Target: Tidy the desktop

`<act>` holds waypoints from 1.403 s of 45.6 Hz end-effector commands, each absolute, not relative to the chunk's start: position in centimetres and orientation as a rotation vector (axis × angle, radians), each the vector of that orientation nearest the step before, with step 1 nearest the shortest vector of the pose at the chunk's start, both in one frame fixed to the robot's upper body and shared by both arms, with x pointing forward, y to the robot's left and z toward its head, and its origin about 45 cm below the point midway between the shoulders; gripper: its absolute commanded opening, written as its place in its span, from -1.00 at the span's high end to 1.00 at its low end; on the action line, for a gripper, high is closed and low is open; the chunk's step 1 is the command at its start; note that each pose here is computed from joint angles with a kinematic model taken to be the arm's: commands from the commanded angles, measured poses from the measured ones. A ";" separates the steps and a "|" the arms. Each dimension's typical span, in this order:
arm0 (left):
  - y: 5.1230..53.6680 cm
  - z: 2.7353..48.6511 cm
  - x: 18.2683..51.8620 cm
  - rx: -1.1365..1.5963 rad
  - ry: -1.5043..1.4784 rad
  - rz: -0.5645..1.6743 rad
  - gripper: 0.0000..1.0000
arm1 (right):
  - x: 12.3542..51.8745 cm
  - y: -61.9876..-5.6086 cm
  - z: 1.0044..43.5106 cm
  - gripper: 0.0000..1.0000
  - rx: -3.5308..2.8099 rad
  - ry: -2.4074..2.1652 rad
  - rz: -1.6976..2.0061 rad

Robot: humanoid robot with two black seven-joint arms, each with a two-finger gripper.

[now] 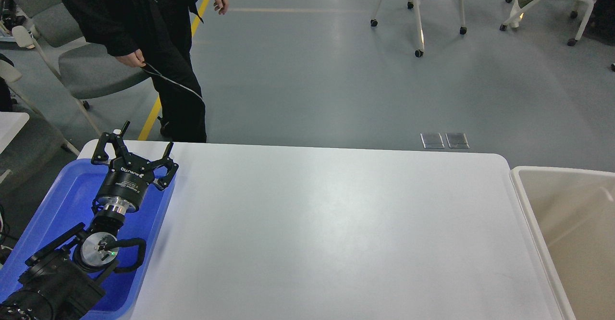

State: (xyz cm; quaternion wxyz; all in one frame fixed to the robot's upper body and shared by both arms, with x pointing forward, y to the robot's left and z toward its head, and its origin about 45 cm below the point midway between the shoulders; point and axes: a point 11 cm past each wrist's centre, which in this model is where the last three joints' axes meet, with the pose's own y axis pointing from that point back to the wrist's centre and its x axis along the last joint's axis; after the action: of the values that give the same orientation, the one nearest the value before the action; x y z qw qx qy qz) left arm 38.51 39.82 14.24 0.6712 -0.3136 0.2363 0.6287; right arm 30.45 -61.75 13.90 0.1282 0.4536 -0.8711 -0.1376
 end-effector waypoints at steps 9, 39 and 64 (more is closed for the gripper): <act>39.9 14.2 38.5 -0.709 0.533 1.418 -1.00 | 35.2 -59.2 20.3 -1.00 1.739 -2.716 -0.459; 39.9 14.2 38.5 -0.709 0.533 1.418 -1.00 | 38.5 -42.1 15.4 -1.00 2.127 -2.636 -0.463; 39.8 14.3 38.5 -0.708 0.532 1.416 -1.00 | 38.5 -37.3 12.7 -1.00 2.181 -2.594 -0.619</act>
State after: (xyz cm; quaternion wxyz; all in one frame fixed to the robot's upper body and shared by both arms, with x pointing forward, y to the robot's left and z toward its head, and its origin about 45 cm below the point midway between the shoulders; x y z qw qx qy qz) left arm 38.50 39.86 14.25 0.6704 -0.3144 0.2361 0.6292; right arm 38.45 -38.77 13.34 -0.1463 0.6228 -0.7497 -0.1692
